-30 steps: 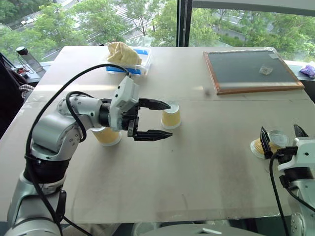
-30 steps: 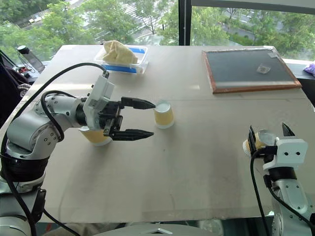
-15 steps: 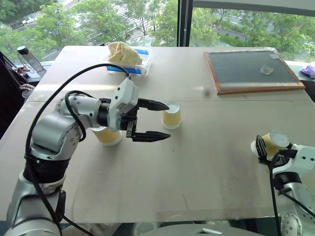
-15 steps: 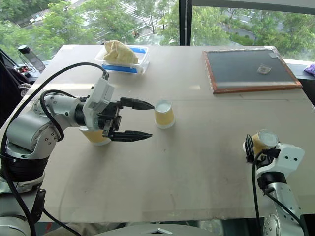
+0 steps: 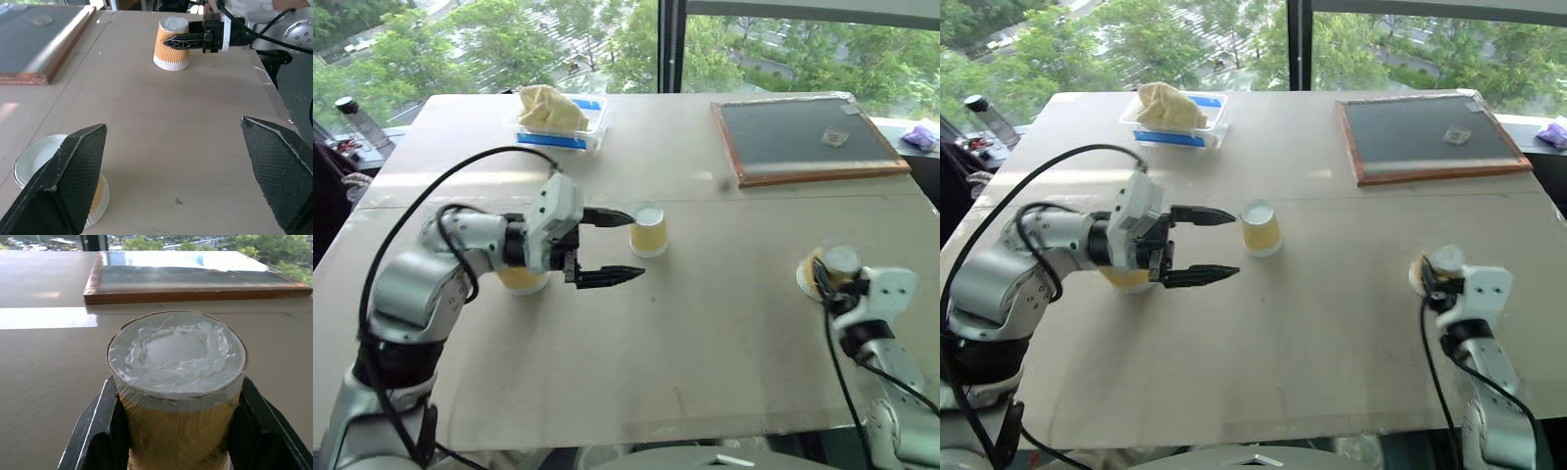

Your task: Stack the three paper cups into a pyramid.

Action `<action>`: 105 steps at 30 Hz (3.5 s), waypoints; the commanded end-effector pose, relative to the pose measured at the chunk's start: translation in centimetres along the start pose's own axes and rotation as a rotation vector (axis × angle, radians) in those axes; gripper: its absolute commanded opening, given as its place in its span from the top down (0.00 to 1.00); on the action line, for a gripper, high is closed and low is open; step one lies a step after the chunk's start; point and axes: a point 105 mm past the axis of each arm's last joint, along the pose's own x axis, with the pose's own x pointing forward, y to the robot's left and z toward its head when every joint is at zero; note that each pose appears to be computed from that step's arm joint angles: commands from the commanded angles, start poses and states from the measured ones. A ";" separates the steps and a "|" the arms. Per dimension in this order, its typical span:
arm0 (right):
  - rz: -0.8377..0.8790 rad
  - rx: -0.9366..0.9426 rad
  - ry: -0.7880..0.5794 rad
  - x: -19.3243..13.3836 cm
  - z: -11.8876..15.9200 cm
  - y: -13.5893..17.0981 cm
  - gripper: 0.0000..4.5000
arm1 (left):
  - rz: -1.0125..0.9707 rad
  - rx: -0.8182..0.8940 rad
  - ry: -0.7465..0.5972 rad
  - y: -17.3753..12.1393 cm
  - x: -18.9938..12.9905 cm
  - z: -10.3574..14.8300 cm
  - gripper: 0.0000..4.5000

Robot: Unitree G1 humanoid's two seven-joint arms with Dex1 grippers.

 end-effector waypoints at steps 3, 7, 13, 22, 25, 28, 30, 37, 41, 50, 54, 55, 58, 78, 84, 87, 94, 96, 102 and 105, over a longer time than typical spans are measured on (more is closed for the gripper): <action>0.309 0.006 -0.069 4.1 2.5 6.8 0.61 | 0.349 -0.022 -0.047 0.5 -2.3 -0.5 0.00; 0.455 0.054 -0.052 6.1 2.8 10.4 0.61 | 0.463 -0.087 -0.045 -1.2 -3.5 -2.2 0.00; 0.580 0.056 -0.025 7.3 2.5 13.2 0.61 | 0.560 -0.126 -0.028 -2.8 -4.2 -3.9 0.00; 0.597 0.047 -0.010 8.3 1.9 14.6 0.61 | 0.517 -0.113 -0.107 -3.9 -4.0 -3.0 0.00; 0.597 0.049 -0.001 8.8 1.7 15.1 0.61 | 0.433 -0.127 -0.126 -4.9 -3.5 -2.7 0.00; 0.598 0.056 0.000 9.1 1.7 15.5 0.61 | 0.395 -0.136 -0.128 -5.2 -3.5 -2.6 0.00; 0.595 0.059 -0.004 9.2 1.7 15.7 0.61 | 0.384 -0.137 -0.125 -5.2 -3.6 -2.6 0.00; 0.585 0.061 -0.011 9.6 1.8 15.6 0.61 | 0.394 -0.122 -0.115 -4.8 -4.0 -2.6 0.00; 0.586 0.057 -0.004 9.4 1.6 15.2 0.22 | 0.400 -0.120 -0.119 -4.7 -4.0 -2.6 0.00; 0.606 0.010 0.035 5.5 1.0 11.6 0.00 | 0.674 -0.028 -0.176 -3.9 -5.8 -2.5 0.00; 0.724 -0.009 0.074 1.4 1.0 9.9 0.00 | 0.930 -0.003 -0.172 -3.7 -6.9 -3.8 0.00; 0.765 0.003 0.076 0.2 1.3 9.6 0.00 | 0.987 0.005 -0.153 -3.8 -7.2 -4.4 0.00; 0.872 0.047 -0.002 -2.4 3.2 8.9 0.00 | 1.123 -0.047 -0.126 -3.6 -7.7 -6.4 0.00; 1.005 0.131 -0.285 -7.6 6.4 7.8 0.00 | 1.325 -0.115 -0.101 1.3 -7.9 -11.7 0.00; 1.062 0.085 -0.266 -8.0 6.4 8.2 0.00 | 1.327 -0.128 -0.122 1.6 -7.6 -11.5 0.00; 1.064 0.078 -0.264 -7.9 6.4 8.2 0.00 | 1.335 -0.117 -0.134 1.9 -7.9 -11.3 0.00; 1.054 0.076 -0.259 -8.0 6.2 8.1 0.00 | 1.307 -0.069 -0.164 2.4 -7.8 -10.2 0.47; 1.036 0.074 -0.264 -8.1 6.1 8.0 0.00 | 1.264 -0.026 -0.164 2.9 -7.3 -9.1 0.47; 0.824 0.086 -0.349 -7.4 7.1 6.1 0.00 | 0.871 0.120 -0.286 4.5 -2.0 -2.6 0.47; 0.699 0.085 -0.407 -7.2 7.9 5.0 0.00 | 0.617 0.110 -0.344 5.6 0.6 0.5 0.47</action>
